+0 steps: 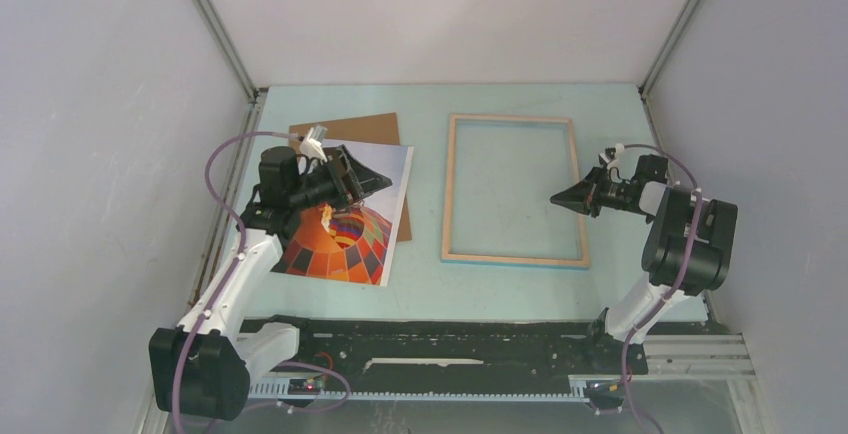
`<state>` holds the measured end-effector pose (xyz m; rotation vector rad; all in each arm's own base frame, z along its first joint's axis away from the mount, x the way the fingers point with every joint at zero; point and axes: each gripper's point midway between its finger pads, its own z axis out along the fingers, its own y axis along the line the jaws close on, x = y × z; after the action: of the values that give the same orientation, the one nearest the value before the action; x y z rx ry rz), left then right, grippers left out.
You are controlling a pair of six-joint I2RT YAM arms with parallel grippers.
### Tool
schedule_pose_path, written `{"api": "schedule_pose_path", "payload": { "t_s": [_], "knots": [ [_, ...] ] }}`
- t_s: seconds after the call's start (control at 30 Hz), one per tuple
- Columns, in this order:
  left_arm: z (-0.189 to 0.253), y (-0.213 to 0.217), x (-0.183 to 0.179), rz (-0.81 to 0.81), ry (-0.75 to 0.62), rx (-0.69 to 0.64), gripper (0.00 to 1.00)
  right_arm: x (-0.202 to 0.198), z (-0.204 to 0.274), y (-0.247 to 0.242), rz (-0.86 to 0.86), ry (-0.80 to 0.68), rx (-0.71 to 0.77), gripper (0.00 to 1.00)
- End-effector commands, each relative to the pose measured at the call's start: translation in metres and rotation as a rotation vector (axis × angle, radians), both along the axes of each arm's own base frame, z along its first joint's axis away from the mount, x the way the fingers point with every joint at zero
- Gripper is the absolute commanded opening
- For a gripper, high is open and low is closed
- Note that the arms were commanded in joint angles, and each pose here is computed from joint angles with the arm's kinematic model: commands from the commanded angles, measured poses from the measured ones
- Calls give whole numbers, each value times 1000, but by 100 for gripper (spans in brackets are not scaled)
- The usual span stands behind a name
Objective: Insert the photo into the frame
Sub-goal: Place the photo frame item in the photo frame.
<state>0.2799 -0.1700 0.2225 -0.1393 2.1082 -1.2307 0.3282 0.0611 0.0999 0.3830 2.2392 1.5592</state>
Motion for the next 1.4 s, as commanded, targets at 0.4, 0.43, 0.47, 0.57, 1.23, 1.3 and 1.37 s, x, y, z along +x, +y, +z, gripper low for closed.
{"api": "schedule_pose_path", "payload": {
  "t_s": [0.4, 0.43, 0.47, 0.57, 1.23, 1.3, 1.37],
  "knots": [
    [15, -5, 2, -24, -43, -25, 100, -5, 40, 17, 46, -100, 60, 0],
    [15, -5, 2, -23, -41, -26, 100, -6, 41, 19, 51, -101, 62, 0],
    [14, -5, 2, -24, -40, -25, 100, -7, 41, 21, 55, -105, 63, 0],
    [13, -5, 3, -22, -37, -23, 100, -7, 37, 24, 51, -92, 60, 0],
    [-21, -42, 8, 56, 20, 141, 100, 4, 7, 20, -91, 66, -9, 31],
    [-23, -48, 15, 77, 17, 153, 100, 4, 10, 24, -75, 57, -13, 34],
    [-23, -54, 23, 91, 10, 166, 99, 5, 10, 26, -80, 47, -44, 37]
  ]
}}
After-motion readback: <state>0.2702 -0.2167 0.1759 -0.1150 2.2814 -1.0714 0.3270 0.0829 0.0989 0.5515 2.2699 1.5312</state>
